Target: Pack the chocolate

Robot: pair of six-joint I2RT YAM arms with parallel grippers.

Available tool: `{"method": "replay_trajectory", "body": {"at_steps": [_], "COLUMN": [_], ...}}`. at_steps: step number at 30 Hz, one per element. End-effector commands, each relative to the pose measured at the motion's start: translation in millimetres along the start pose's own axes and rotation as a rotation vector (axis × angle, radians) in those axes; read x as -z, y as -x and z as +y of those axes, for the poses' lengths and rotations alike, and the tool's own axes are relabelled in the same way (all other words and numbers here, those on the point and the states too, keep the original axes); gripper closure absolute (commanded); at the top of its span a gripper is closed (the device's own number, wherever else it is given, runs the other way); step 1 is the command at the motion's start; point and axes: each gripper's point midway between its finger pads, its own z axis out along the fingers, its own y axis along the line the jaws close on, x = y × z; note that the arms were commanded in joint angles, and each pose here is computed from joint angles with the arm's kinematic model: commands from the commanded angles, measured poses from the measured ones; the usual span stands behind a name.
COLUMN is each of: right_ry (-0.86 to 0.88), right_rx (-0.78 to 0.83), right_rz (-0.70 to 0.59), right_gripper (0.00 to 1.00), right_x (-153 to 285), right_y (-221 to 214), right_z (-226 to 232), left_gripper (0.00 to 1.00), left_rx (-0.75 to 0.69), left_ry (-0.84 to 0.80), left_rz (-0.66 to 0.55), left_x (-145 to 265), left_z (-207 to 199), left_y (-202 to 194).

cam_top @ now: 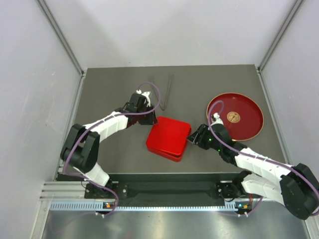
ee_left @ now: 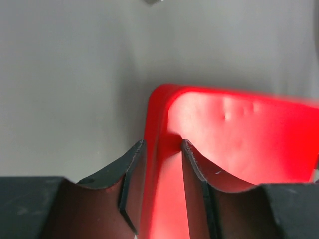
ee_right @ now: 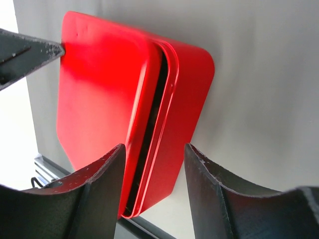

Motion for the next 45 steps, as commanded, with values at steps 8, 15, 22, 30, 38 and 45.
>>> {"method": "replay_trajectory", "body": {"at_steps": [8,15,22,30,38,45], "right_ry": [0.055,0.053,0.074,0.053,0.026,0.065], "right_rx": [-0.005,-0.018,-0.029,-0.029,-0.025,-0.048], "right_rz": [-0.062,-0.064,-0.097,-0.119,-0.101,-0.113], "right_gripper": [0.49,0.49,0.49,0.49,0.50,0.52], "right_x": [-7.1,-13.8,-9.0,-4.2,-4.4,-4.4], "right_y": [11.5,3.1,6.5,9.0,4.1,2.6], "right_z": [28.0,25.8,26.9,20.6,13.7,16.0], "left_gripper": [0.67,0.65,0.62,0.56,0.56,0.65], "left_rx": [-0.037,-0.050,-0.047,-0.040,-0.009,0.027], "left_ry": [-0.061,-0.128,-0.163,-0.099,-0.067,-0.117], "left_rz": [-0.021,-0.041,-0.042,-0.051,-0.013,0.019], "left_x": [-4.5,8.0,14.2,25.6,29.8,18.0], "left_z": [-12.4,-27.3,-38.9,-34.7,-29.7,-39.8], "left_y": [-1.6,-3.4,-4.8,5.9,-2.5,-24.4]}}
